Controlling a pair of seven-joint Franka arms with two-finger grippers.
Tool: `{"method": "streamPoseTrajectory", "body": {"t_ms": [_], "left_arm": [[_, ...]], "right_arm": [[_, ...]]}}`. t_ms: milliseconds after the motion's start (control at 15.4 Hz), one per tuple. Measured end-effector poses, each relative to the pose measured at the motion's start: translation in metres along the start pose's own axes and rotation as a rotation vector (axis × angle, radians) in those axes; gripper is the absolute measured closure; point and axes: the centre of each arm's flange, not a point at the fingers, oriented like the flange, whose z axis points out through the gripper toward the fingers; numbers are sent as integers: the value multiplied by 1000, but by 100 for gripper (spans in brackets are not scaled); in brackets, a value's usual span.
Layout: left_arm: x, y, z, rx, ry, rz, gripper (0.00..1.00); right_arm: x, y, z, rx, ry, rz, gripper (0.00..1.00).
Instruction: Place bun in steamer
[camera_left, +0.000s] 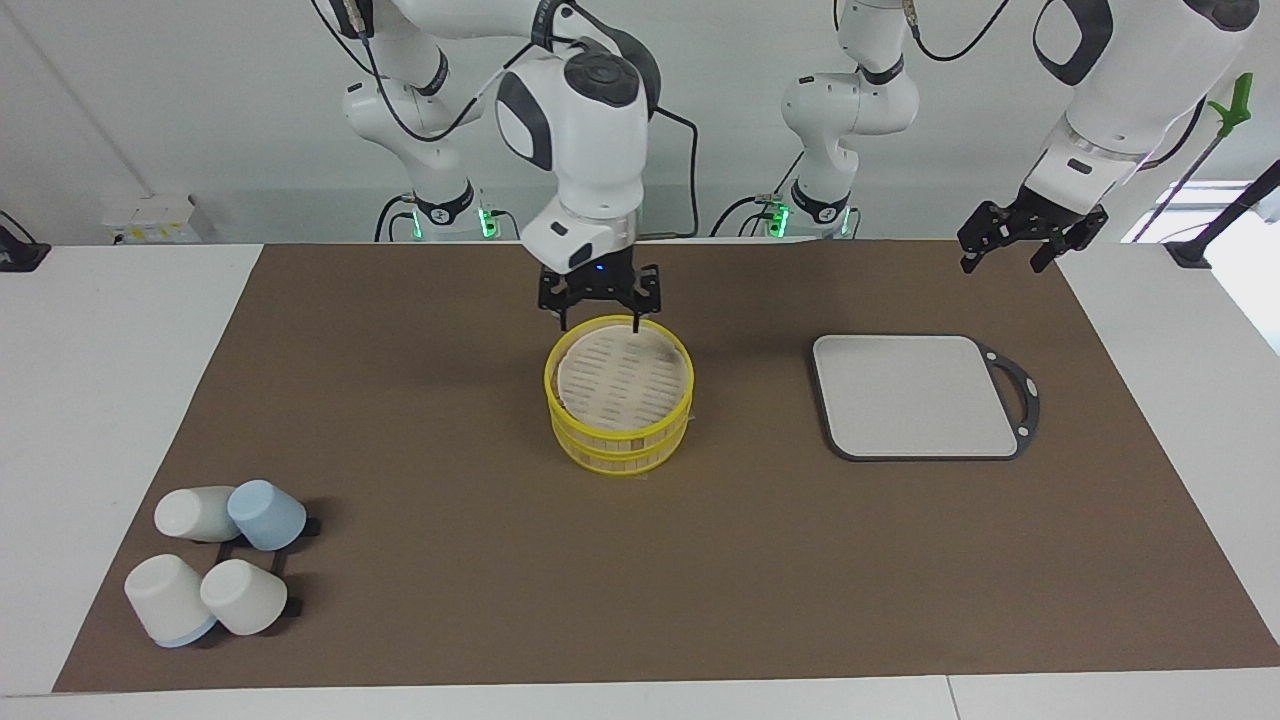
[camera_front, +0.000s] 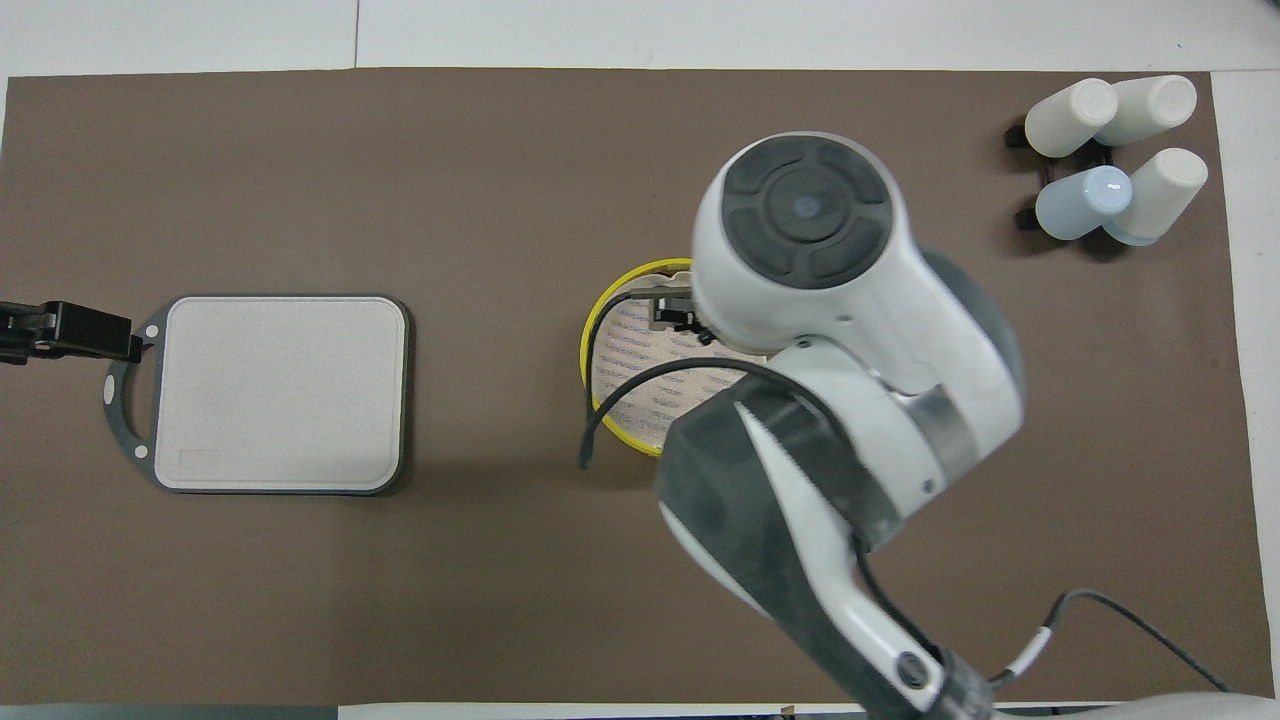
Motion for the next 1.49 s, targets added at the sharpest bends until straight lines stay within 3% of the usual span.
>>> {"method": "streamPoseTrajectory", "body": {"t_ms": [194,324,583,1037,1491], "left_arm": [[0,1,0,-8,0,0,0],[0,1,0,-13,1,0,0],[0,2,0,-15,1,0,0],[0,2,0,-16,1,0,0],[0,3,-1,-17,3,2,0]], "right_arm": [[20,125,-32,7,-86,-59,0],[13,164,-53,11,-79,-81,0],[-18,156,-68,-5,-44,-110,0],[-2,203,-54,0,-61,-40,0],[2,209,-58,7,-36,-27,0]]}}
